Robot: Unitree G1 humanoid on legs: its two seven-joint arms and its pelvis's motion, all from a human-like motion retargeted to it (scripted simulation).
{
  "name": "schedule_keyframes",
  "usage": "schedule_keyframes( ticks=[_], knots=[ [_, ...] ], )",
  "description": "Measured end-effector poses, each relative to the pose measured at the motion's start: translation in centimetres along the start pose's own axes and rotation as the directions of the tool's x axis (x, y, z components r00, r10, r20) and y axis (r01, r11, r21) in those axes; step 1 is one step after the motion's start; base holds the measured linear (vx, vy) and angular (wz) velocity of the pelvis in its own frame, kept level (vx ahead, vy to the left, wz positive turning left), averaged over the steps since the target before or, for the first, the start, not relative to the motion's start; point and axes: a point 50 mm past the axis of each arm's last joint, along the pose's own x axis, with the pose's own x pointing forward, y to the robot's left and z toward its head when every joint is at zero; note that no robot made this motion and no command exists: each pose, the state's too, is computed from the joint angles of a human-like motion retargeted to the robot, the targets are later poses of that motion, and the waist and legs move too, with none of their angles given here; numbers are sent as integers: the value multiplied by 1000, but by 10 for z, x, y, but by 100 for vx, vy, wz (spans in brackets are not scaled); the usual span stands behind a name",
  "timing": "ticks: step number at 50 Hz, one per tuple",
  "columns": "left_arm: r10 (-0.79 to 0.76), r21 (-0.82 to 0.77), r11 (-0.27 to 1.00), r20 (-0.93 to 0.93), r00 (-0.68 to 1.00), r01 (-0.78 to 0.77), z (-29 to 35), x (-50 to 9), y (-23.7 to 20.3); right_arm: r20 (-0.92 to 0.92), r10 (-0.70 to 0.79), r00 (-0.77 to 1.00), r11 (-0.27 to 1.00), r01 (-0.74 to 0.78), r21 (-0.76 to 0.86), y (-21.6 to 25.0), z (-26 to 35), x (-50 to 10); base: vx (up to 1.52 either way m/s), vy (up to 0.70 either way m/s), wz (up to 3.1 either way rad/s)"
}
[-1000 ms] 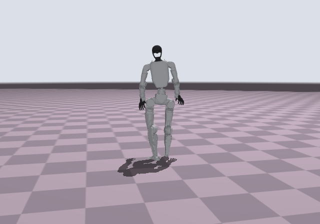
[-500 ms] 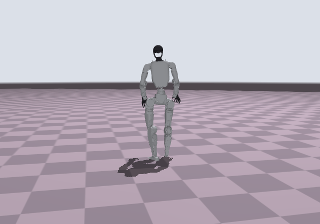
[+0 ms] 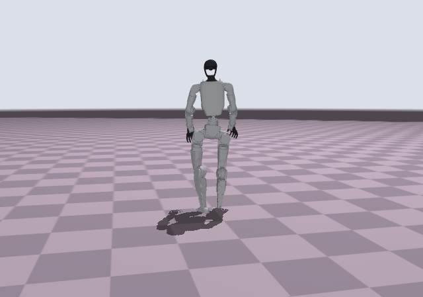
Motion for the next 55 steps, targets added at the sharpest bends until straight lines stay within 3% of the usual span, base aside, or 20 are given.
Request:
schedule_keyframes(
  ticks=[25, 55],
  knots=[
    [-54, 7, 998, -70, 996, 55, -9, -5, -8, 21, 142, 990, 988, -140, -57, 14, 0, -8, 0, 0, 0],
    [-77, 56, 995, -40, 996, 79, -6, -6, -12, 6, 145, 989, 988, -144, -59, 15, -4, -11, 0, 0, 0]
  ],
)
